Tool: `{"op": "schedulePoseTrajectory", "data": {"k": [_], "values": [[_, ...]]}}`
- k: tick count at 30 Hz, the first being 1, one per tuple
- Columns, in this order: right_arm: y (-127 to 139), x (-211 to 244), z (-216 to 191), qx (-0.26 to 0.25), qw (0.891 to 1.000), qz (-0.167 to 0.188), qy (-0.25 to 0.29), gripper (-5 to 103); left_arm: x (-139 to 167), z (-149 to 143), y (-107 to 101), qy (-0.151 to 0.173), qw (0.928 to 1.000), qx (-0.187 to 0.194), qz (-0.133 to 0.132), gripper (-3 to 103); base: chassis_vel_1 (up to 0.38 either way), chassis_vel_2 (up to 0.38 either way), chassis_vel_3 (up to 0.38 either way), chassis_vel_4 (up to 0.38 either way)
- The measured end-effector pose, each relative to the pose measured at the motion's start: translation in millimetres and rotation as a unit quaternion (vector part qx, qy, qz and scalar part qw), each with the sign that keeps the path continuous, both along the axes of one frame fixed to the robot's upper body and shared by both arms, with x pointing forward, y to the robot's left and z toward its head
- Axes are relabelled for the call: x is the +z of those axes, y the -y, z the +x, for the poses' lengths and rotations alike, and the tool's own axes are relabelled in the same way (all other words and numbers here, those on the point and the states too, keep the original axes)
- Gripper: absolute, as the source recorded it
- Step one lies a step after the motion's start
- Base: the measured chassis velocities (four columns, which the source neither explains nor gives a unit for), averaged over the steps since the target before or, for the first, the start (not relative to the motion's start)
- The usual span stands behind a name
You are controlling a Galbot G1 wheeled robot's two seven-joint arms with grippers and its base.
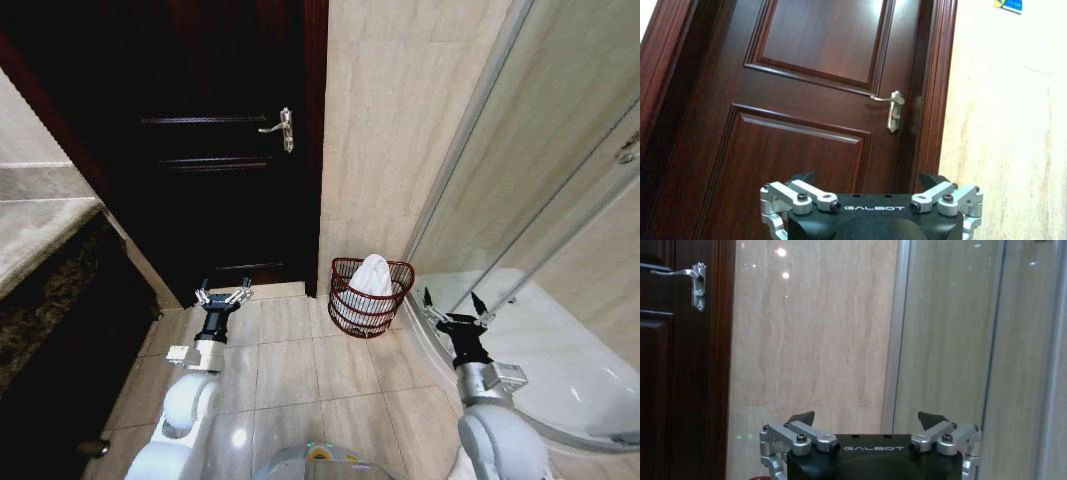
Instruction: Discard the used towel into the hamper.
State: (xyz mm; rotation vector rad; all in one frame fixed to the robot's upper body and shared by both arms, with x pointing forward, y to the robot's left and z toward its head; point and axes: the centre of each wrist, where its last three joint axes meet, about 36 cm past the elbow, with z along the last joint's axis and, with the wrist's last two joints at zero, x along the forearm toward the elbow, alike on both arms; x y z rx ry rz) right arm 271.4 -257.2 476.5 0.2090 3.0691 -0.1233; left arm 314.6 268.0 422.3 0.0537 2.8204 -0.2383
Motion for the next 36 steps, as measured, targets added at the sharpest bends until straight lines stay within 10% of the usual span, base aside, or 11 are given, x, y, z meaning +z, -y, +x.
{"op": "schedulePoseTrajectory", "data": {"k": [36], "values": [[0.7,-11.5,0.2,0.003,1.000,-0.003,-0.003,100,-14.8,3.9,-10.0,0.015,0.9998,0.014,0.000,100,-0.031,0.068,0.071,-0.030]]}}
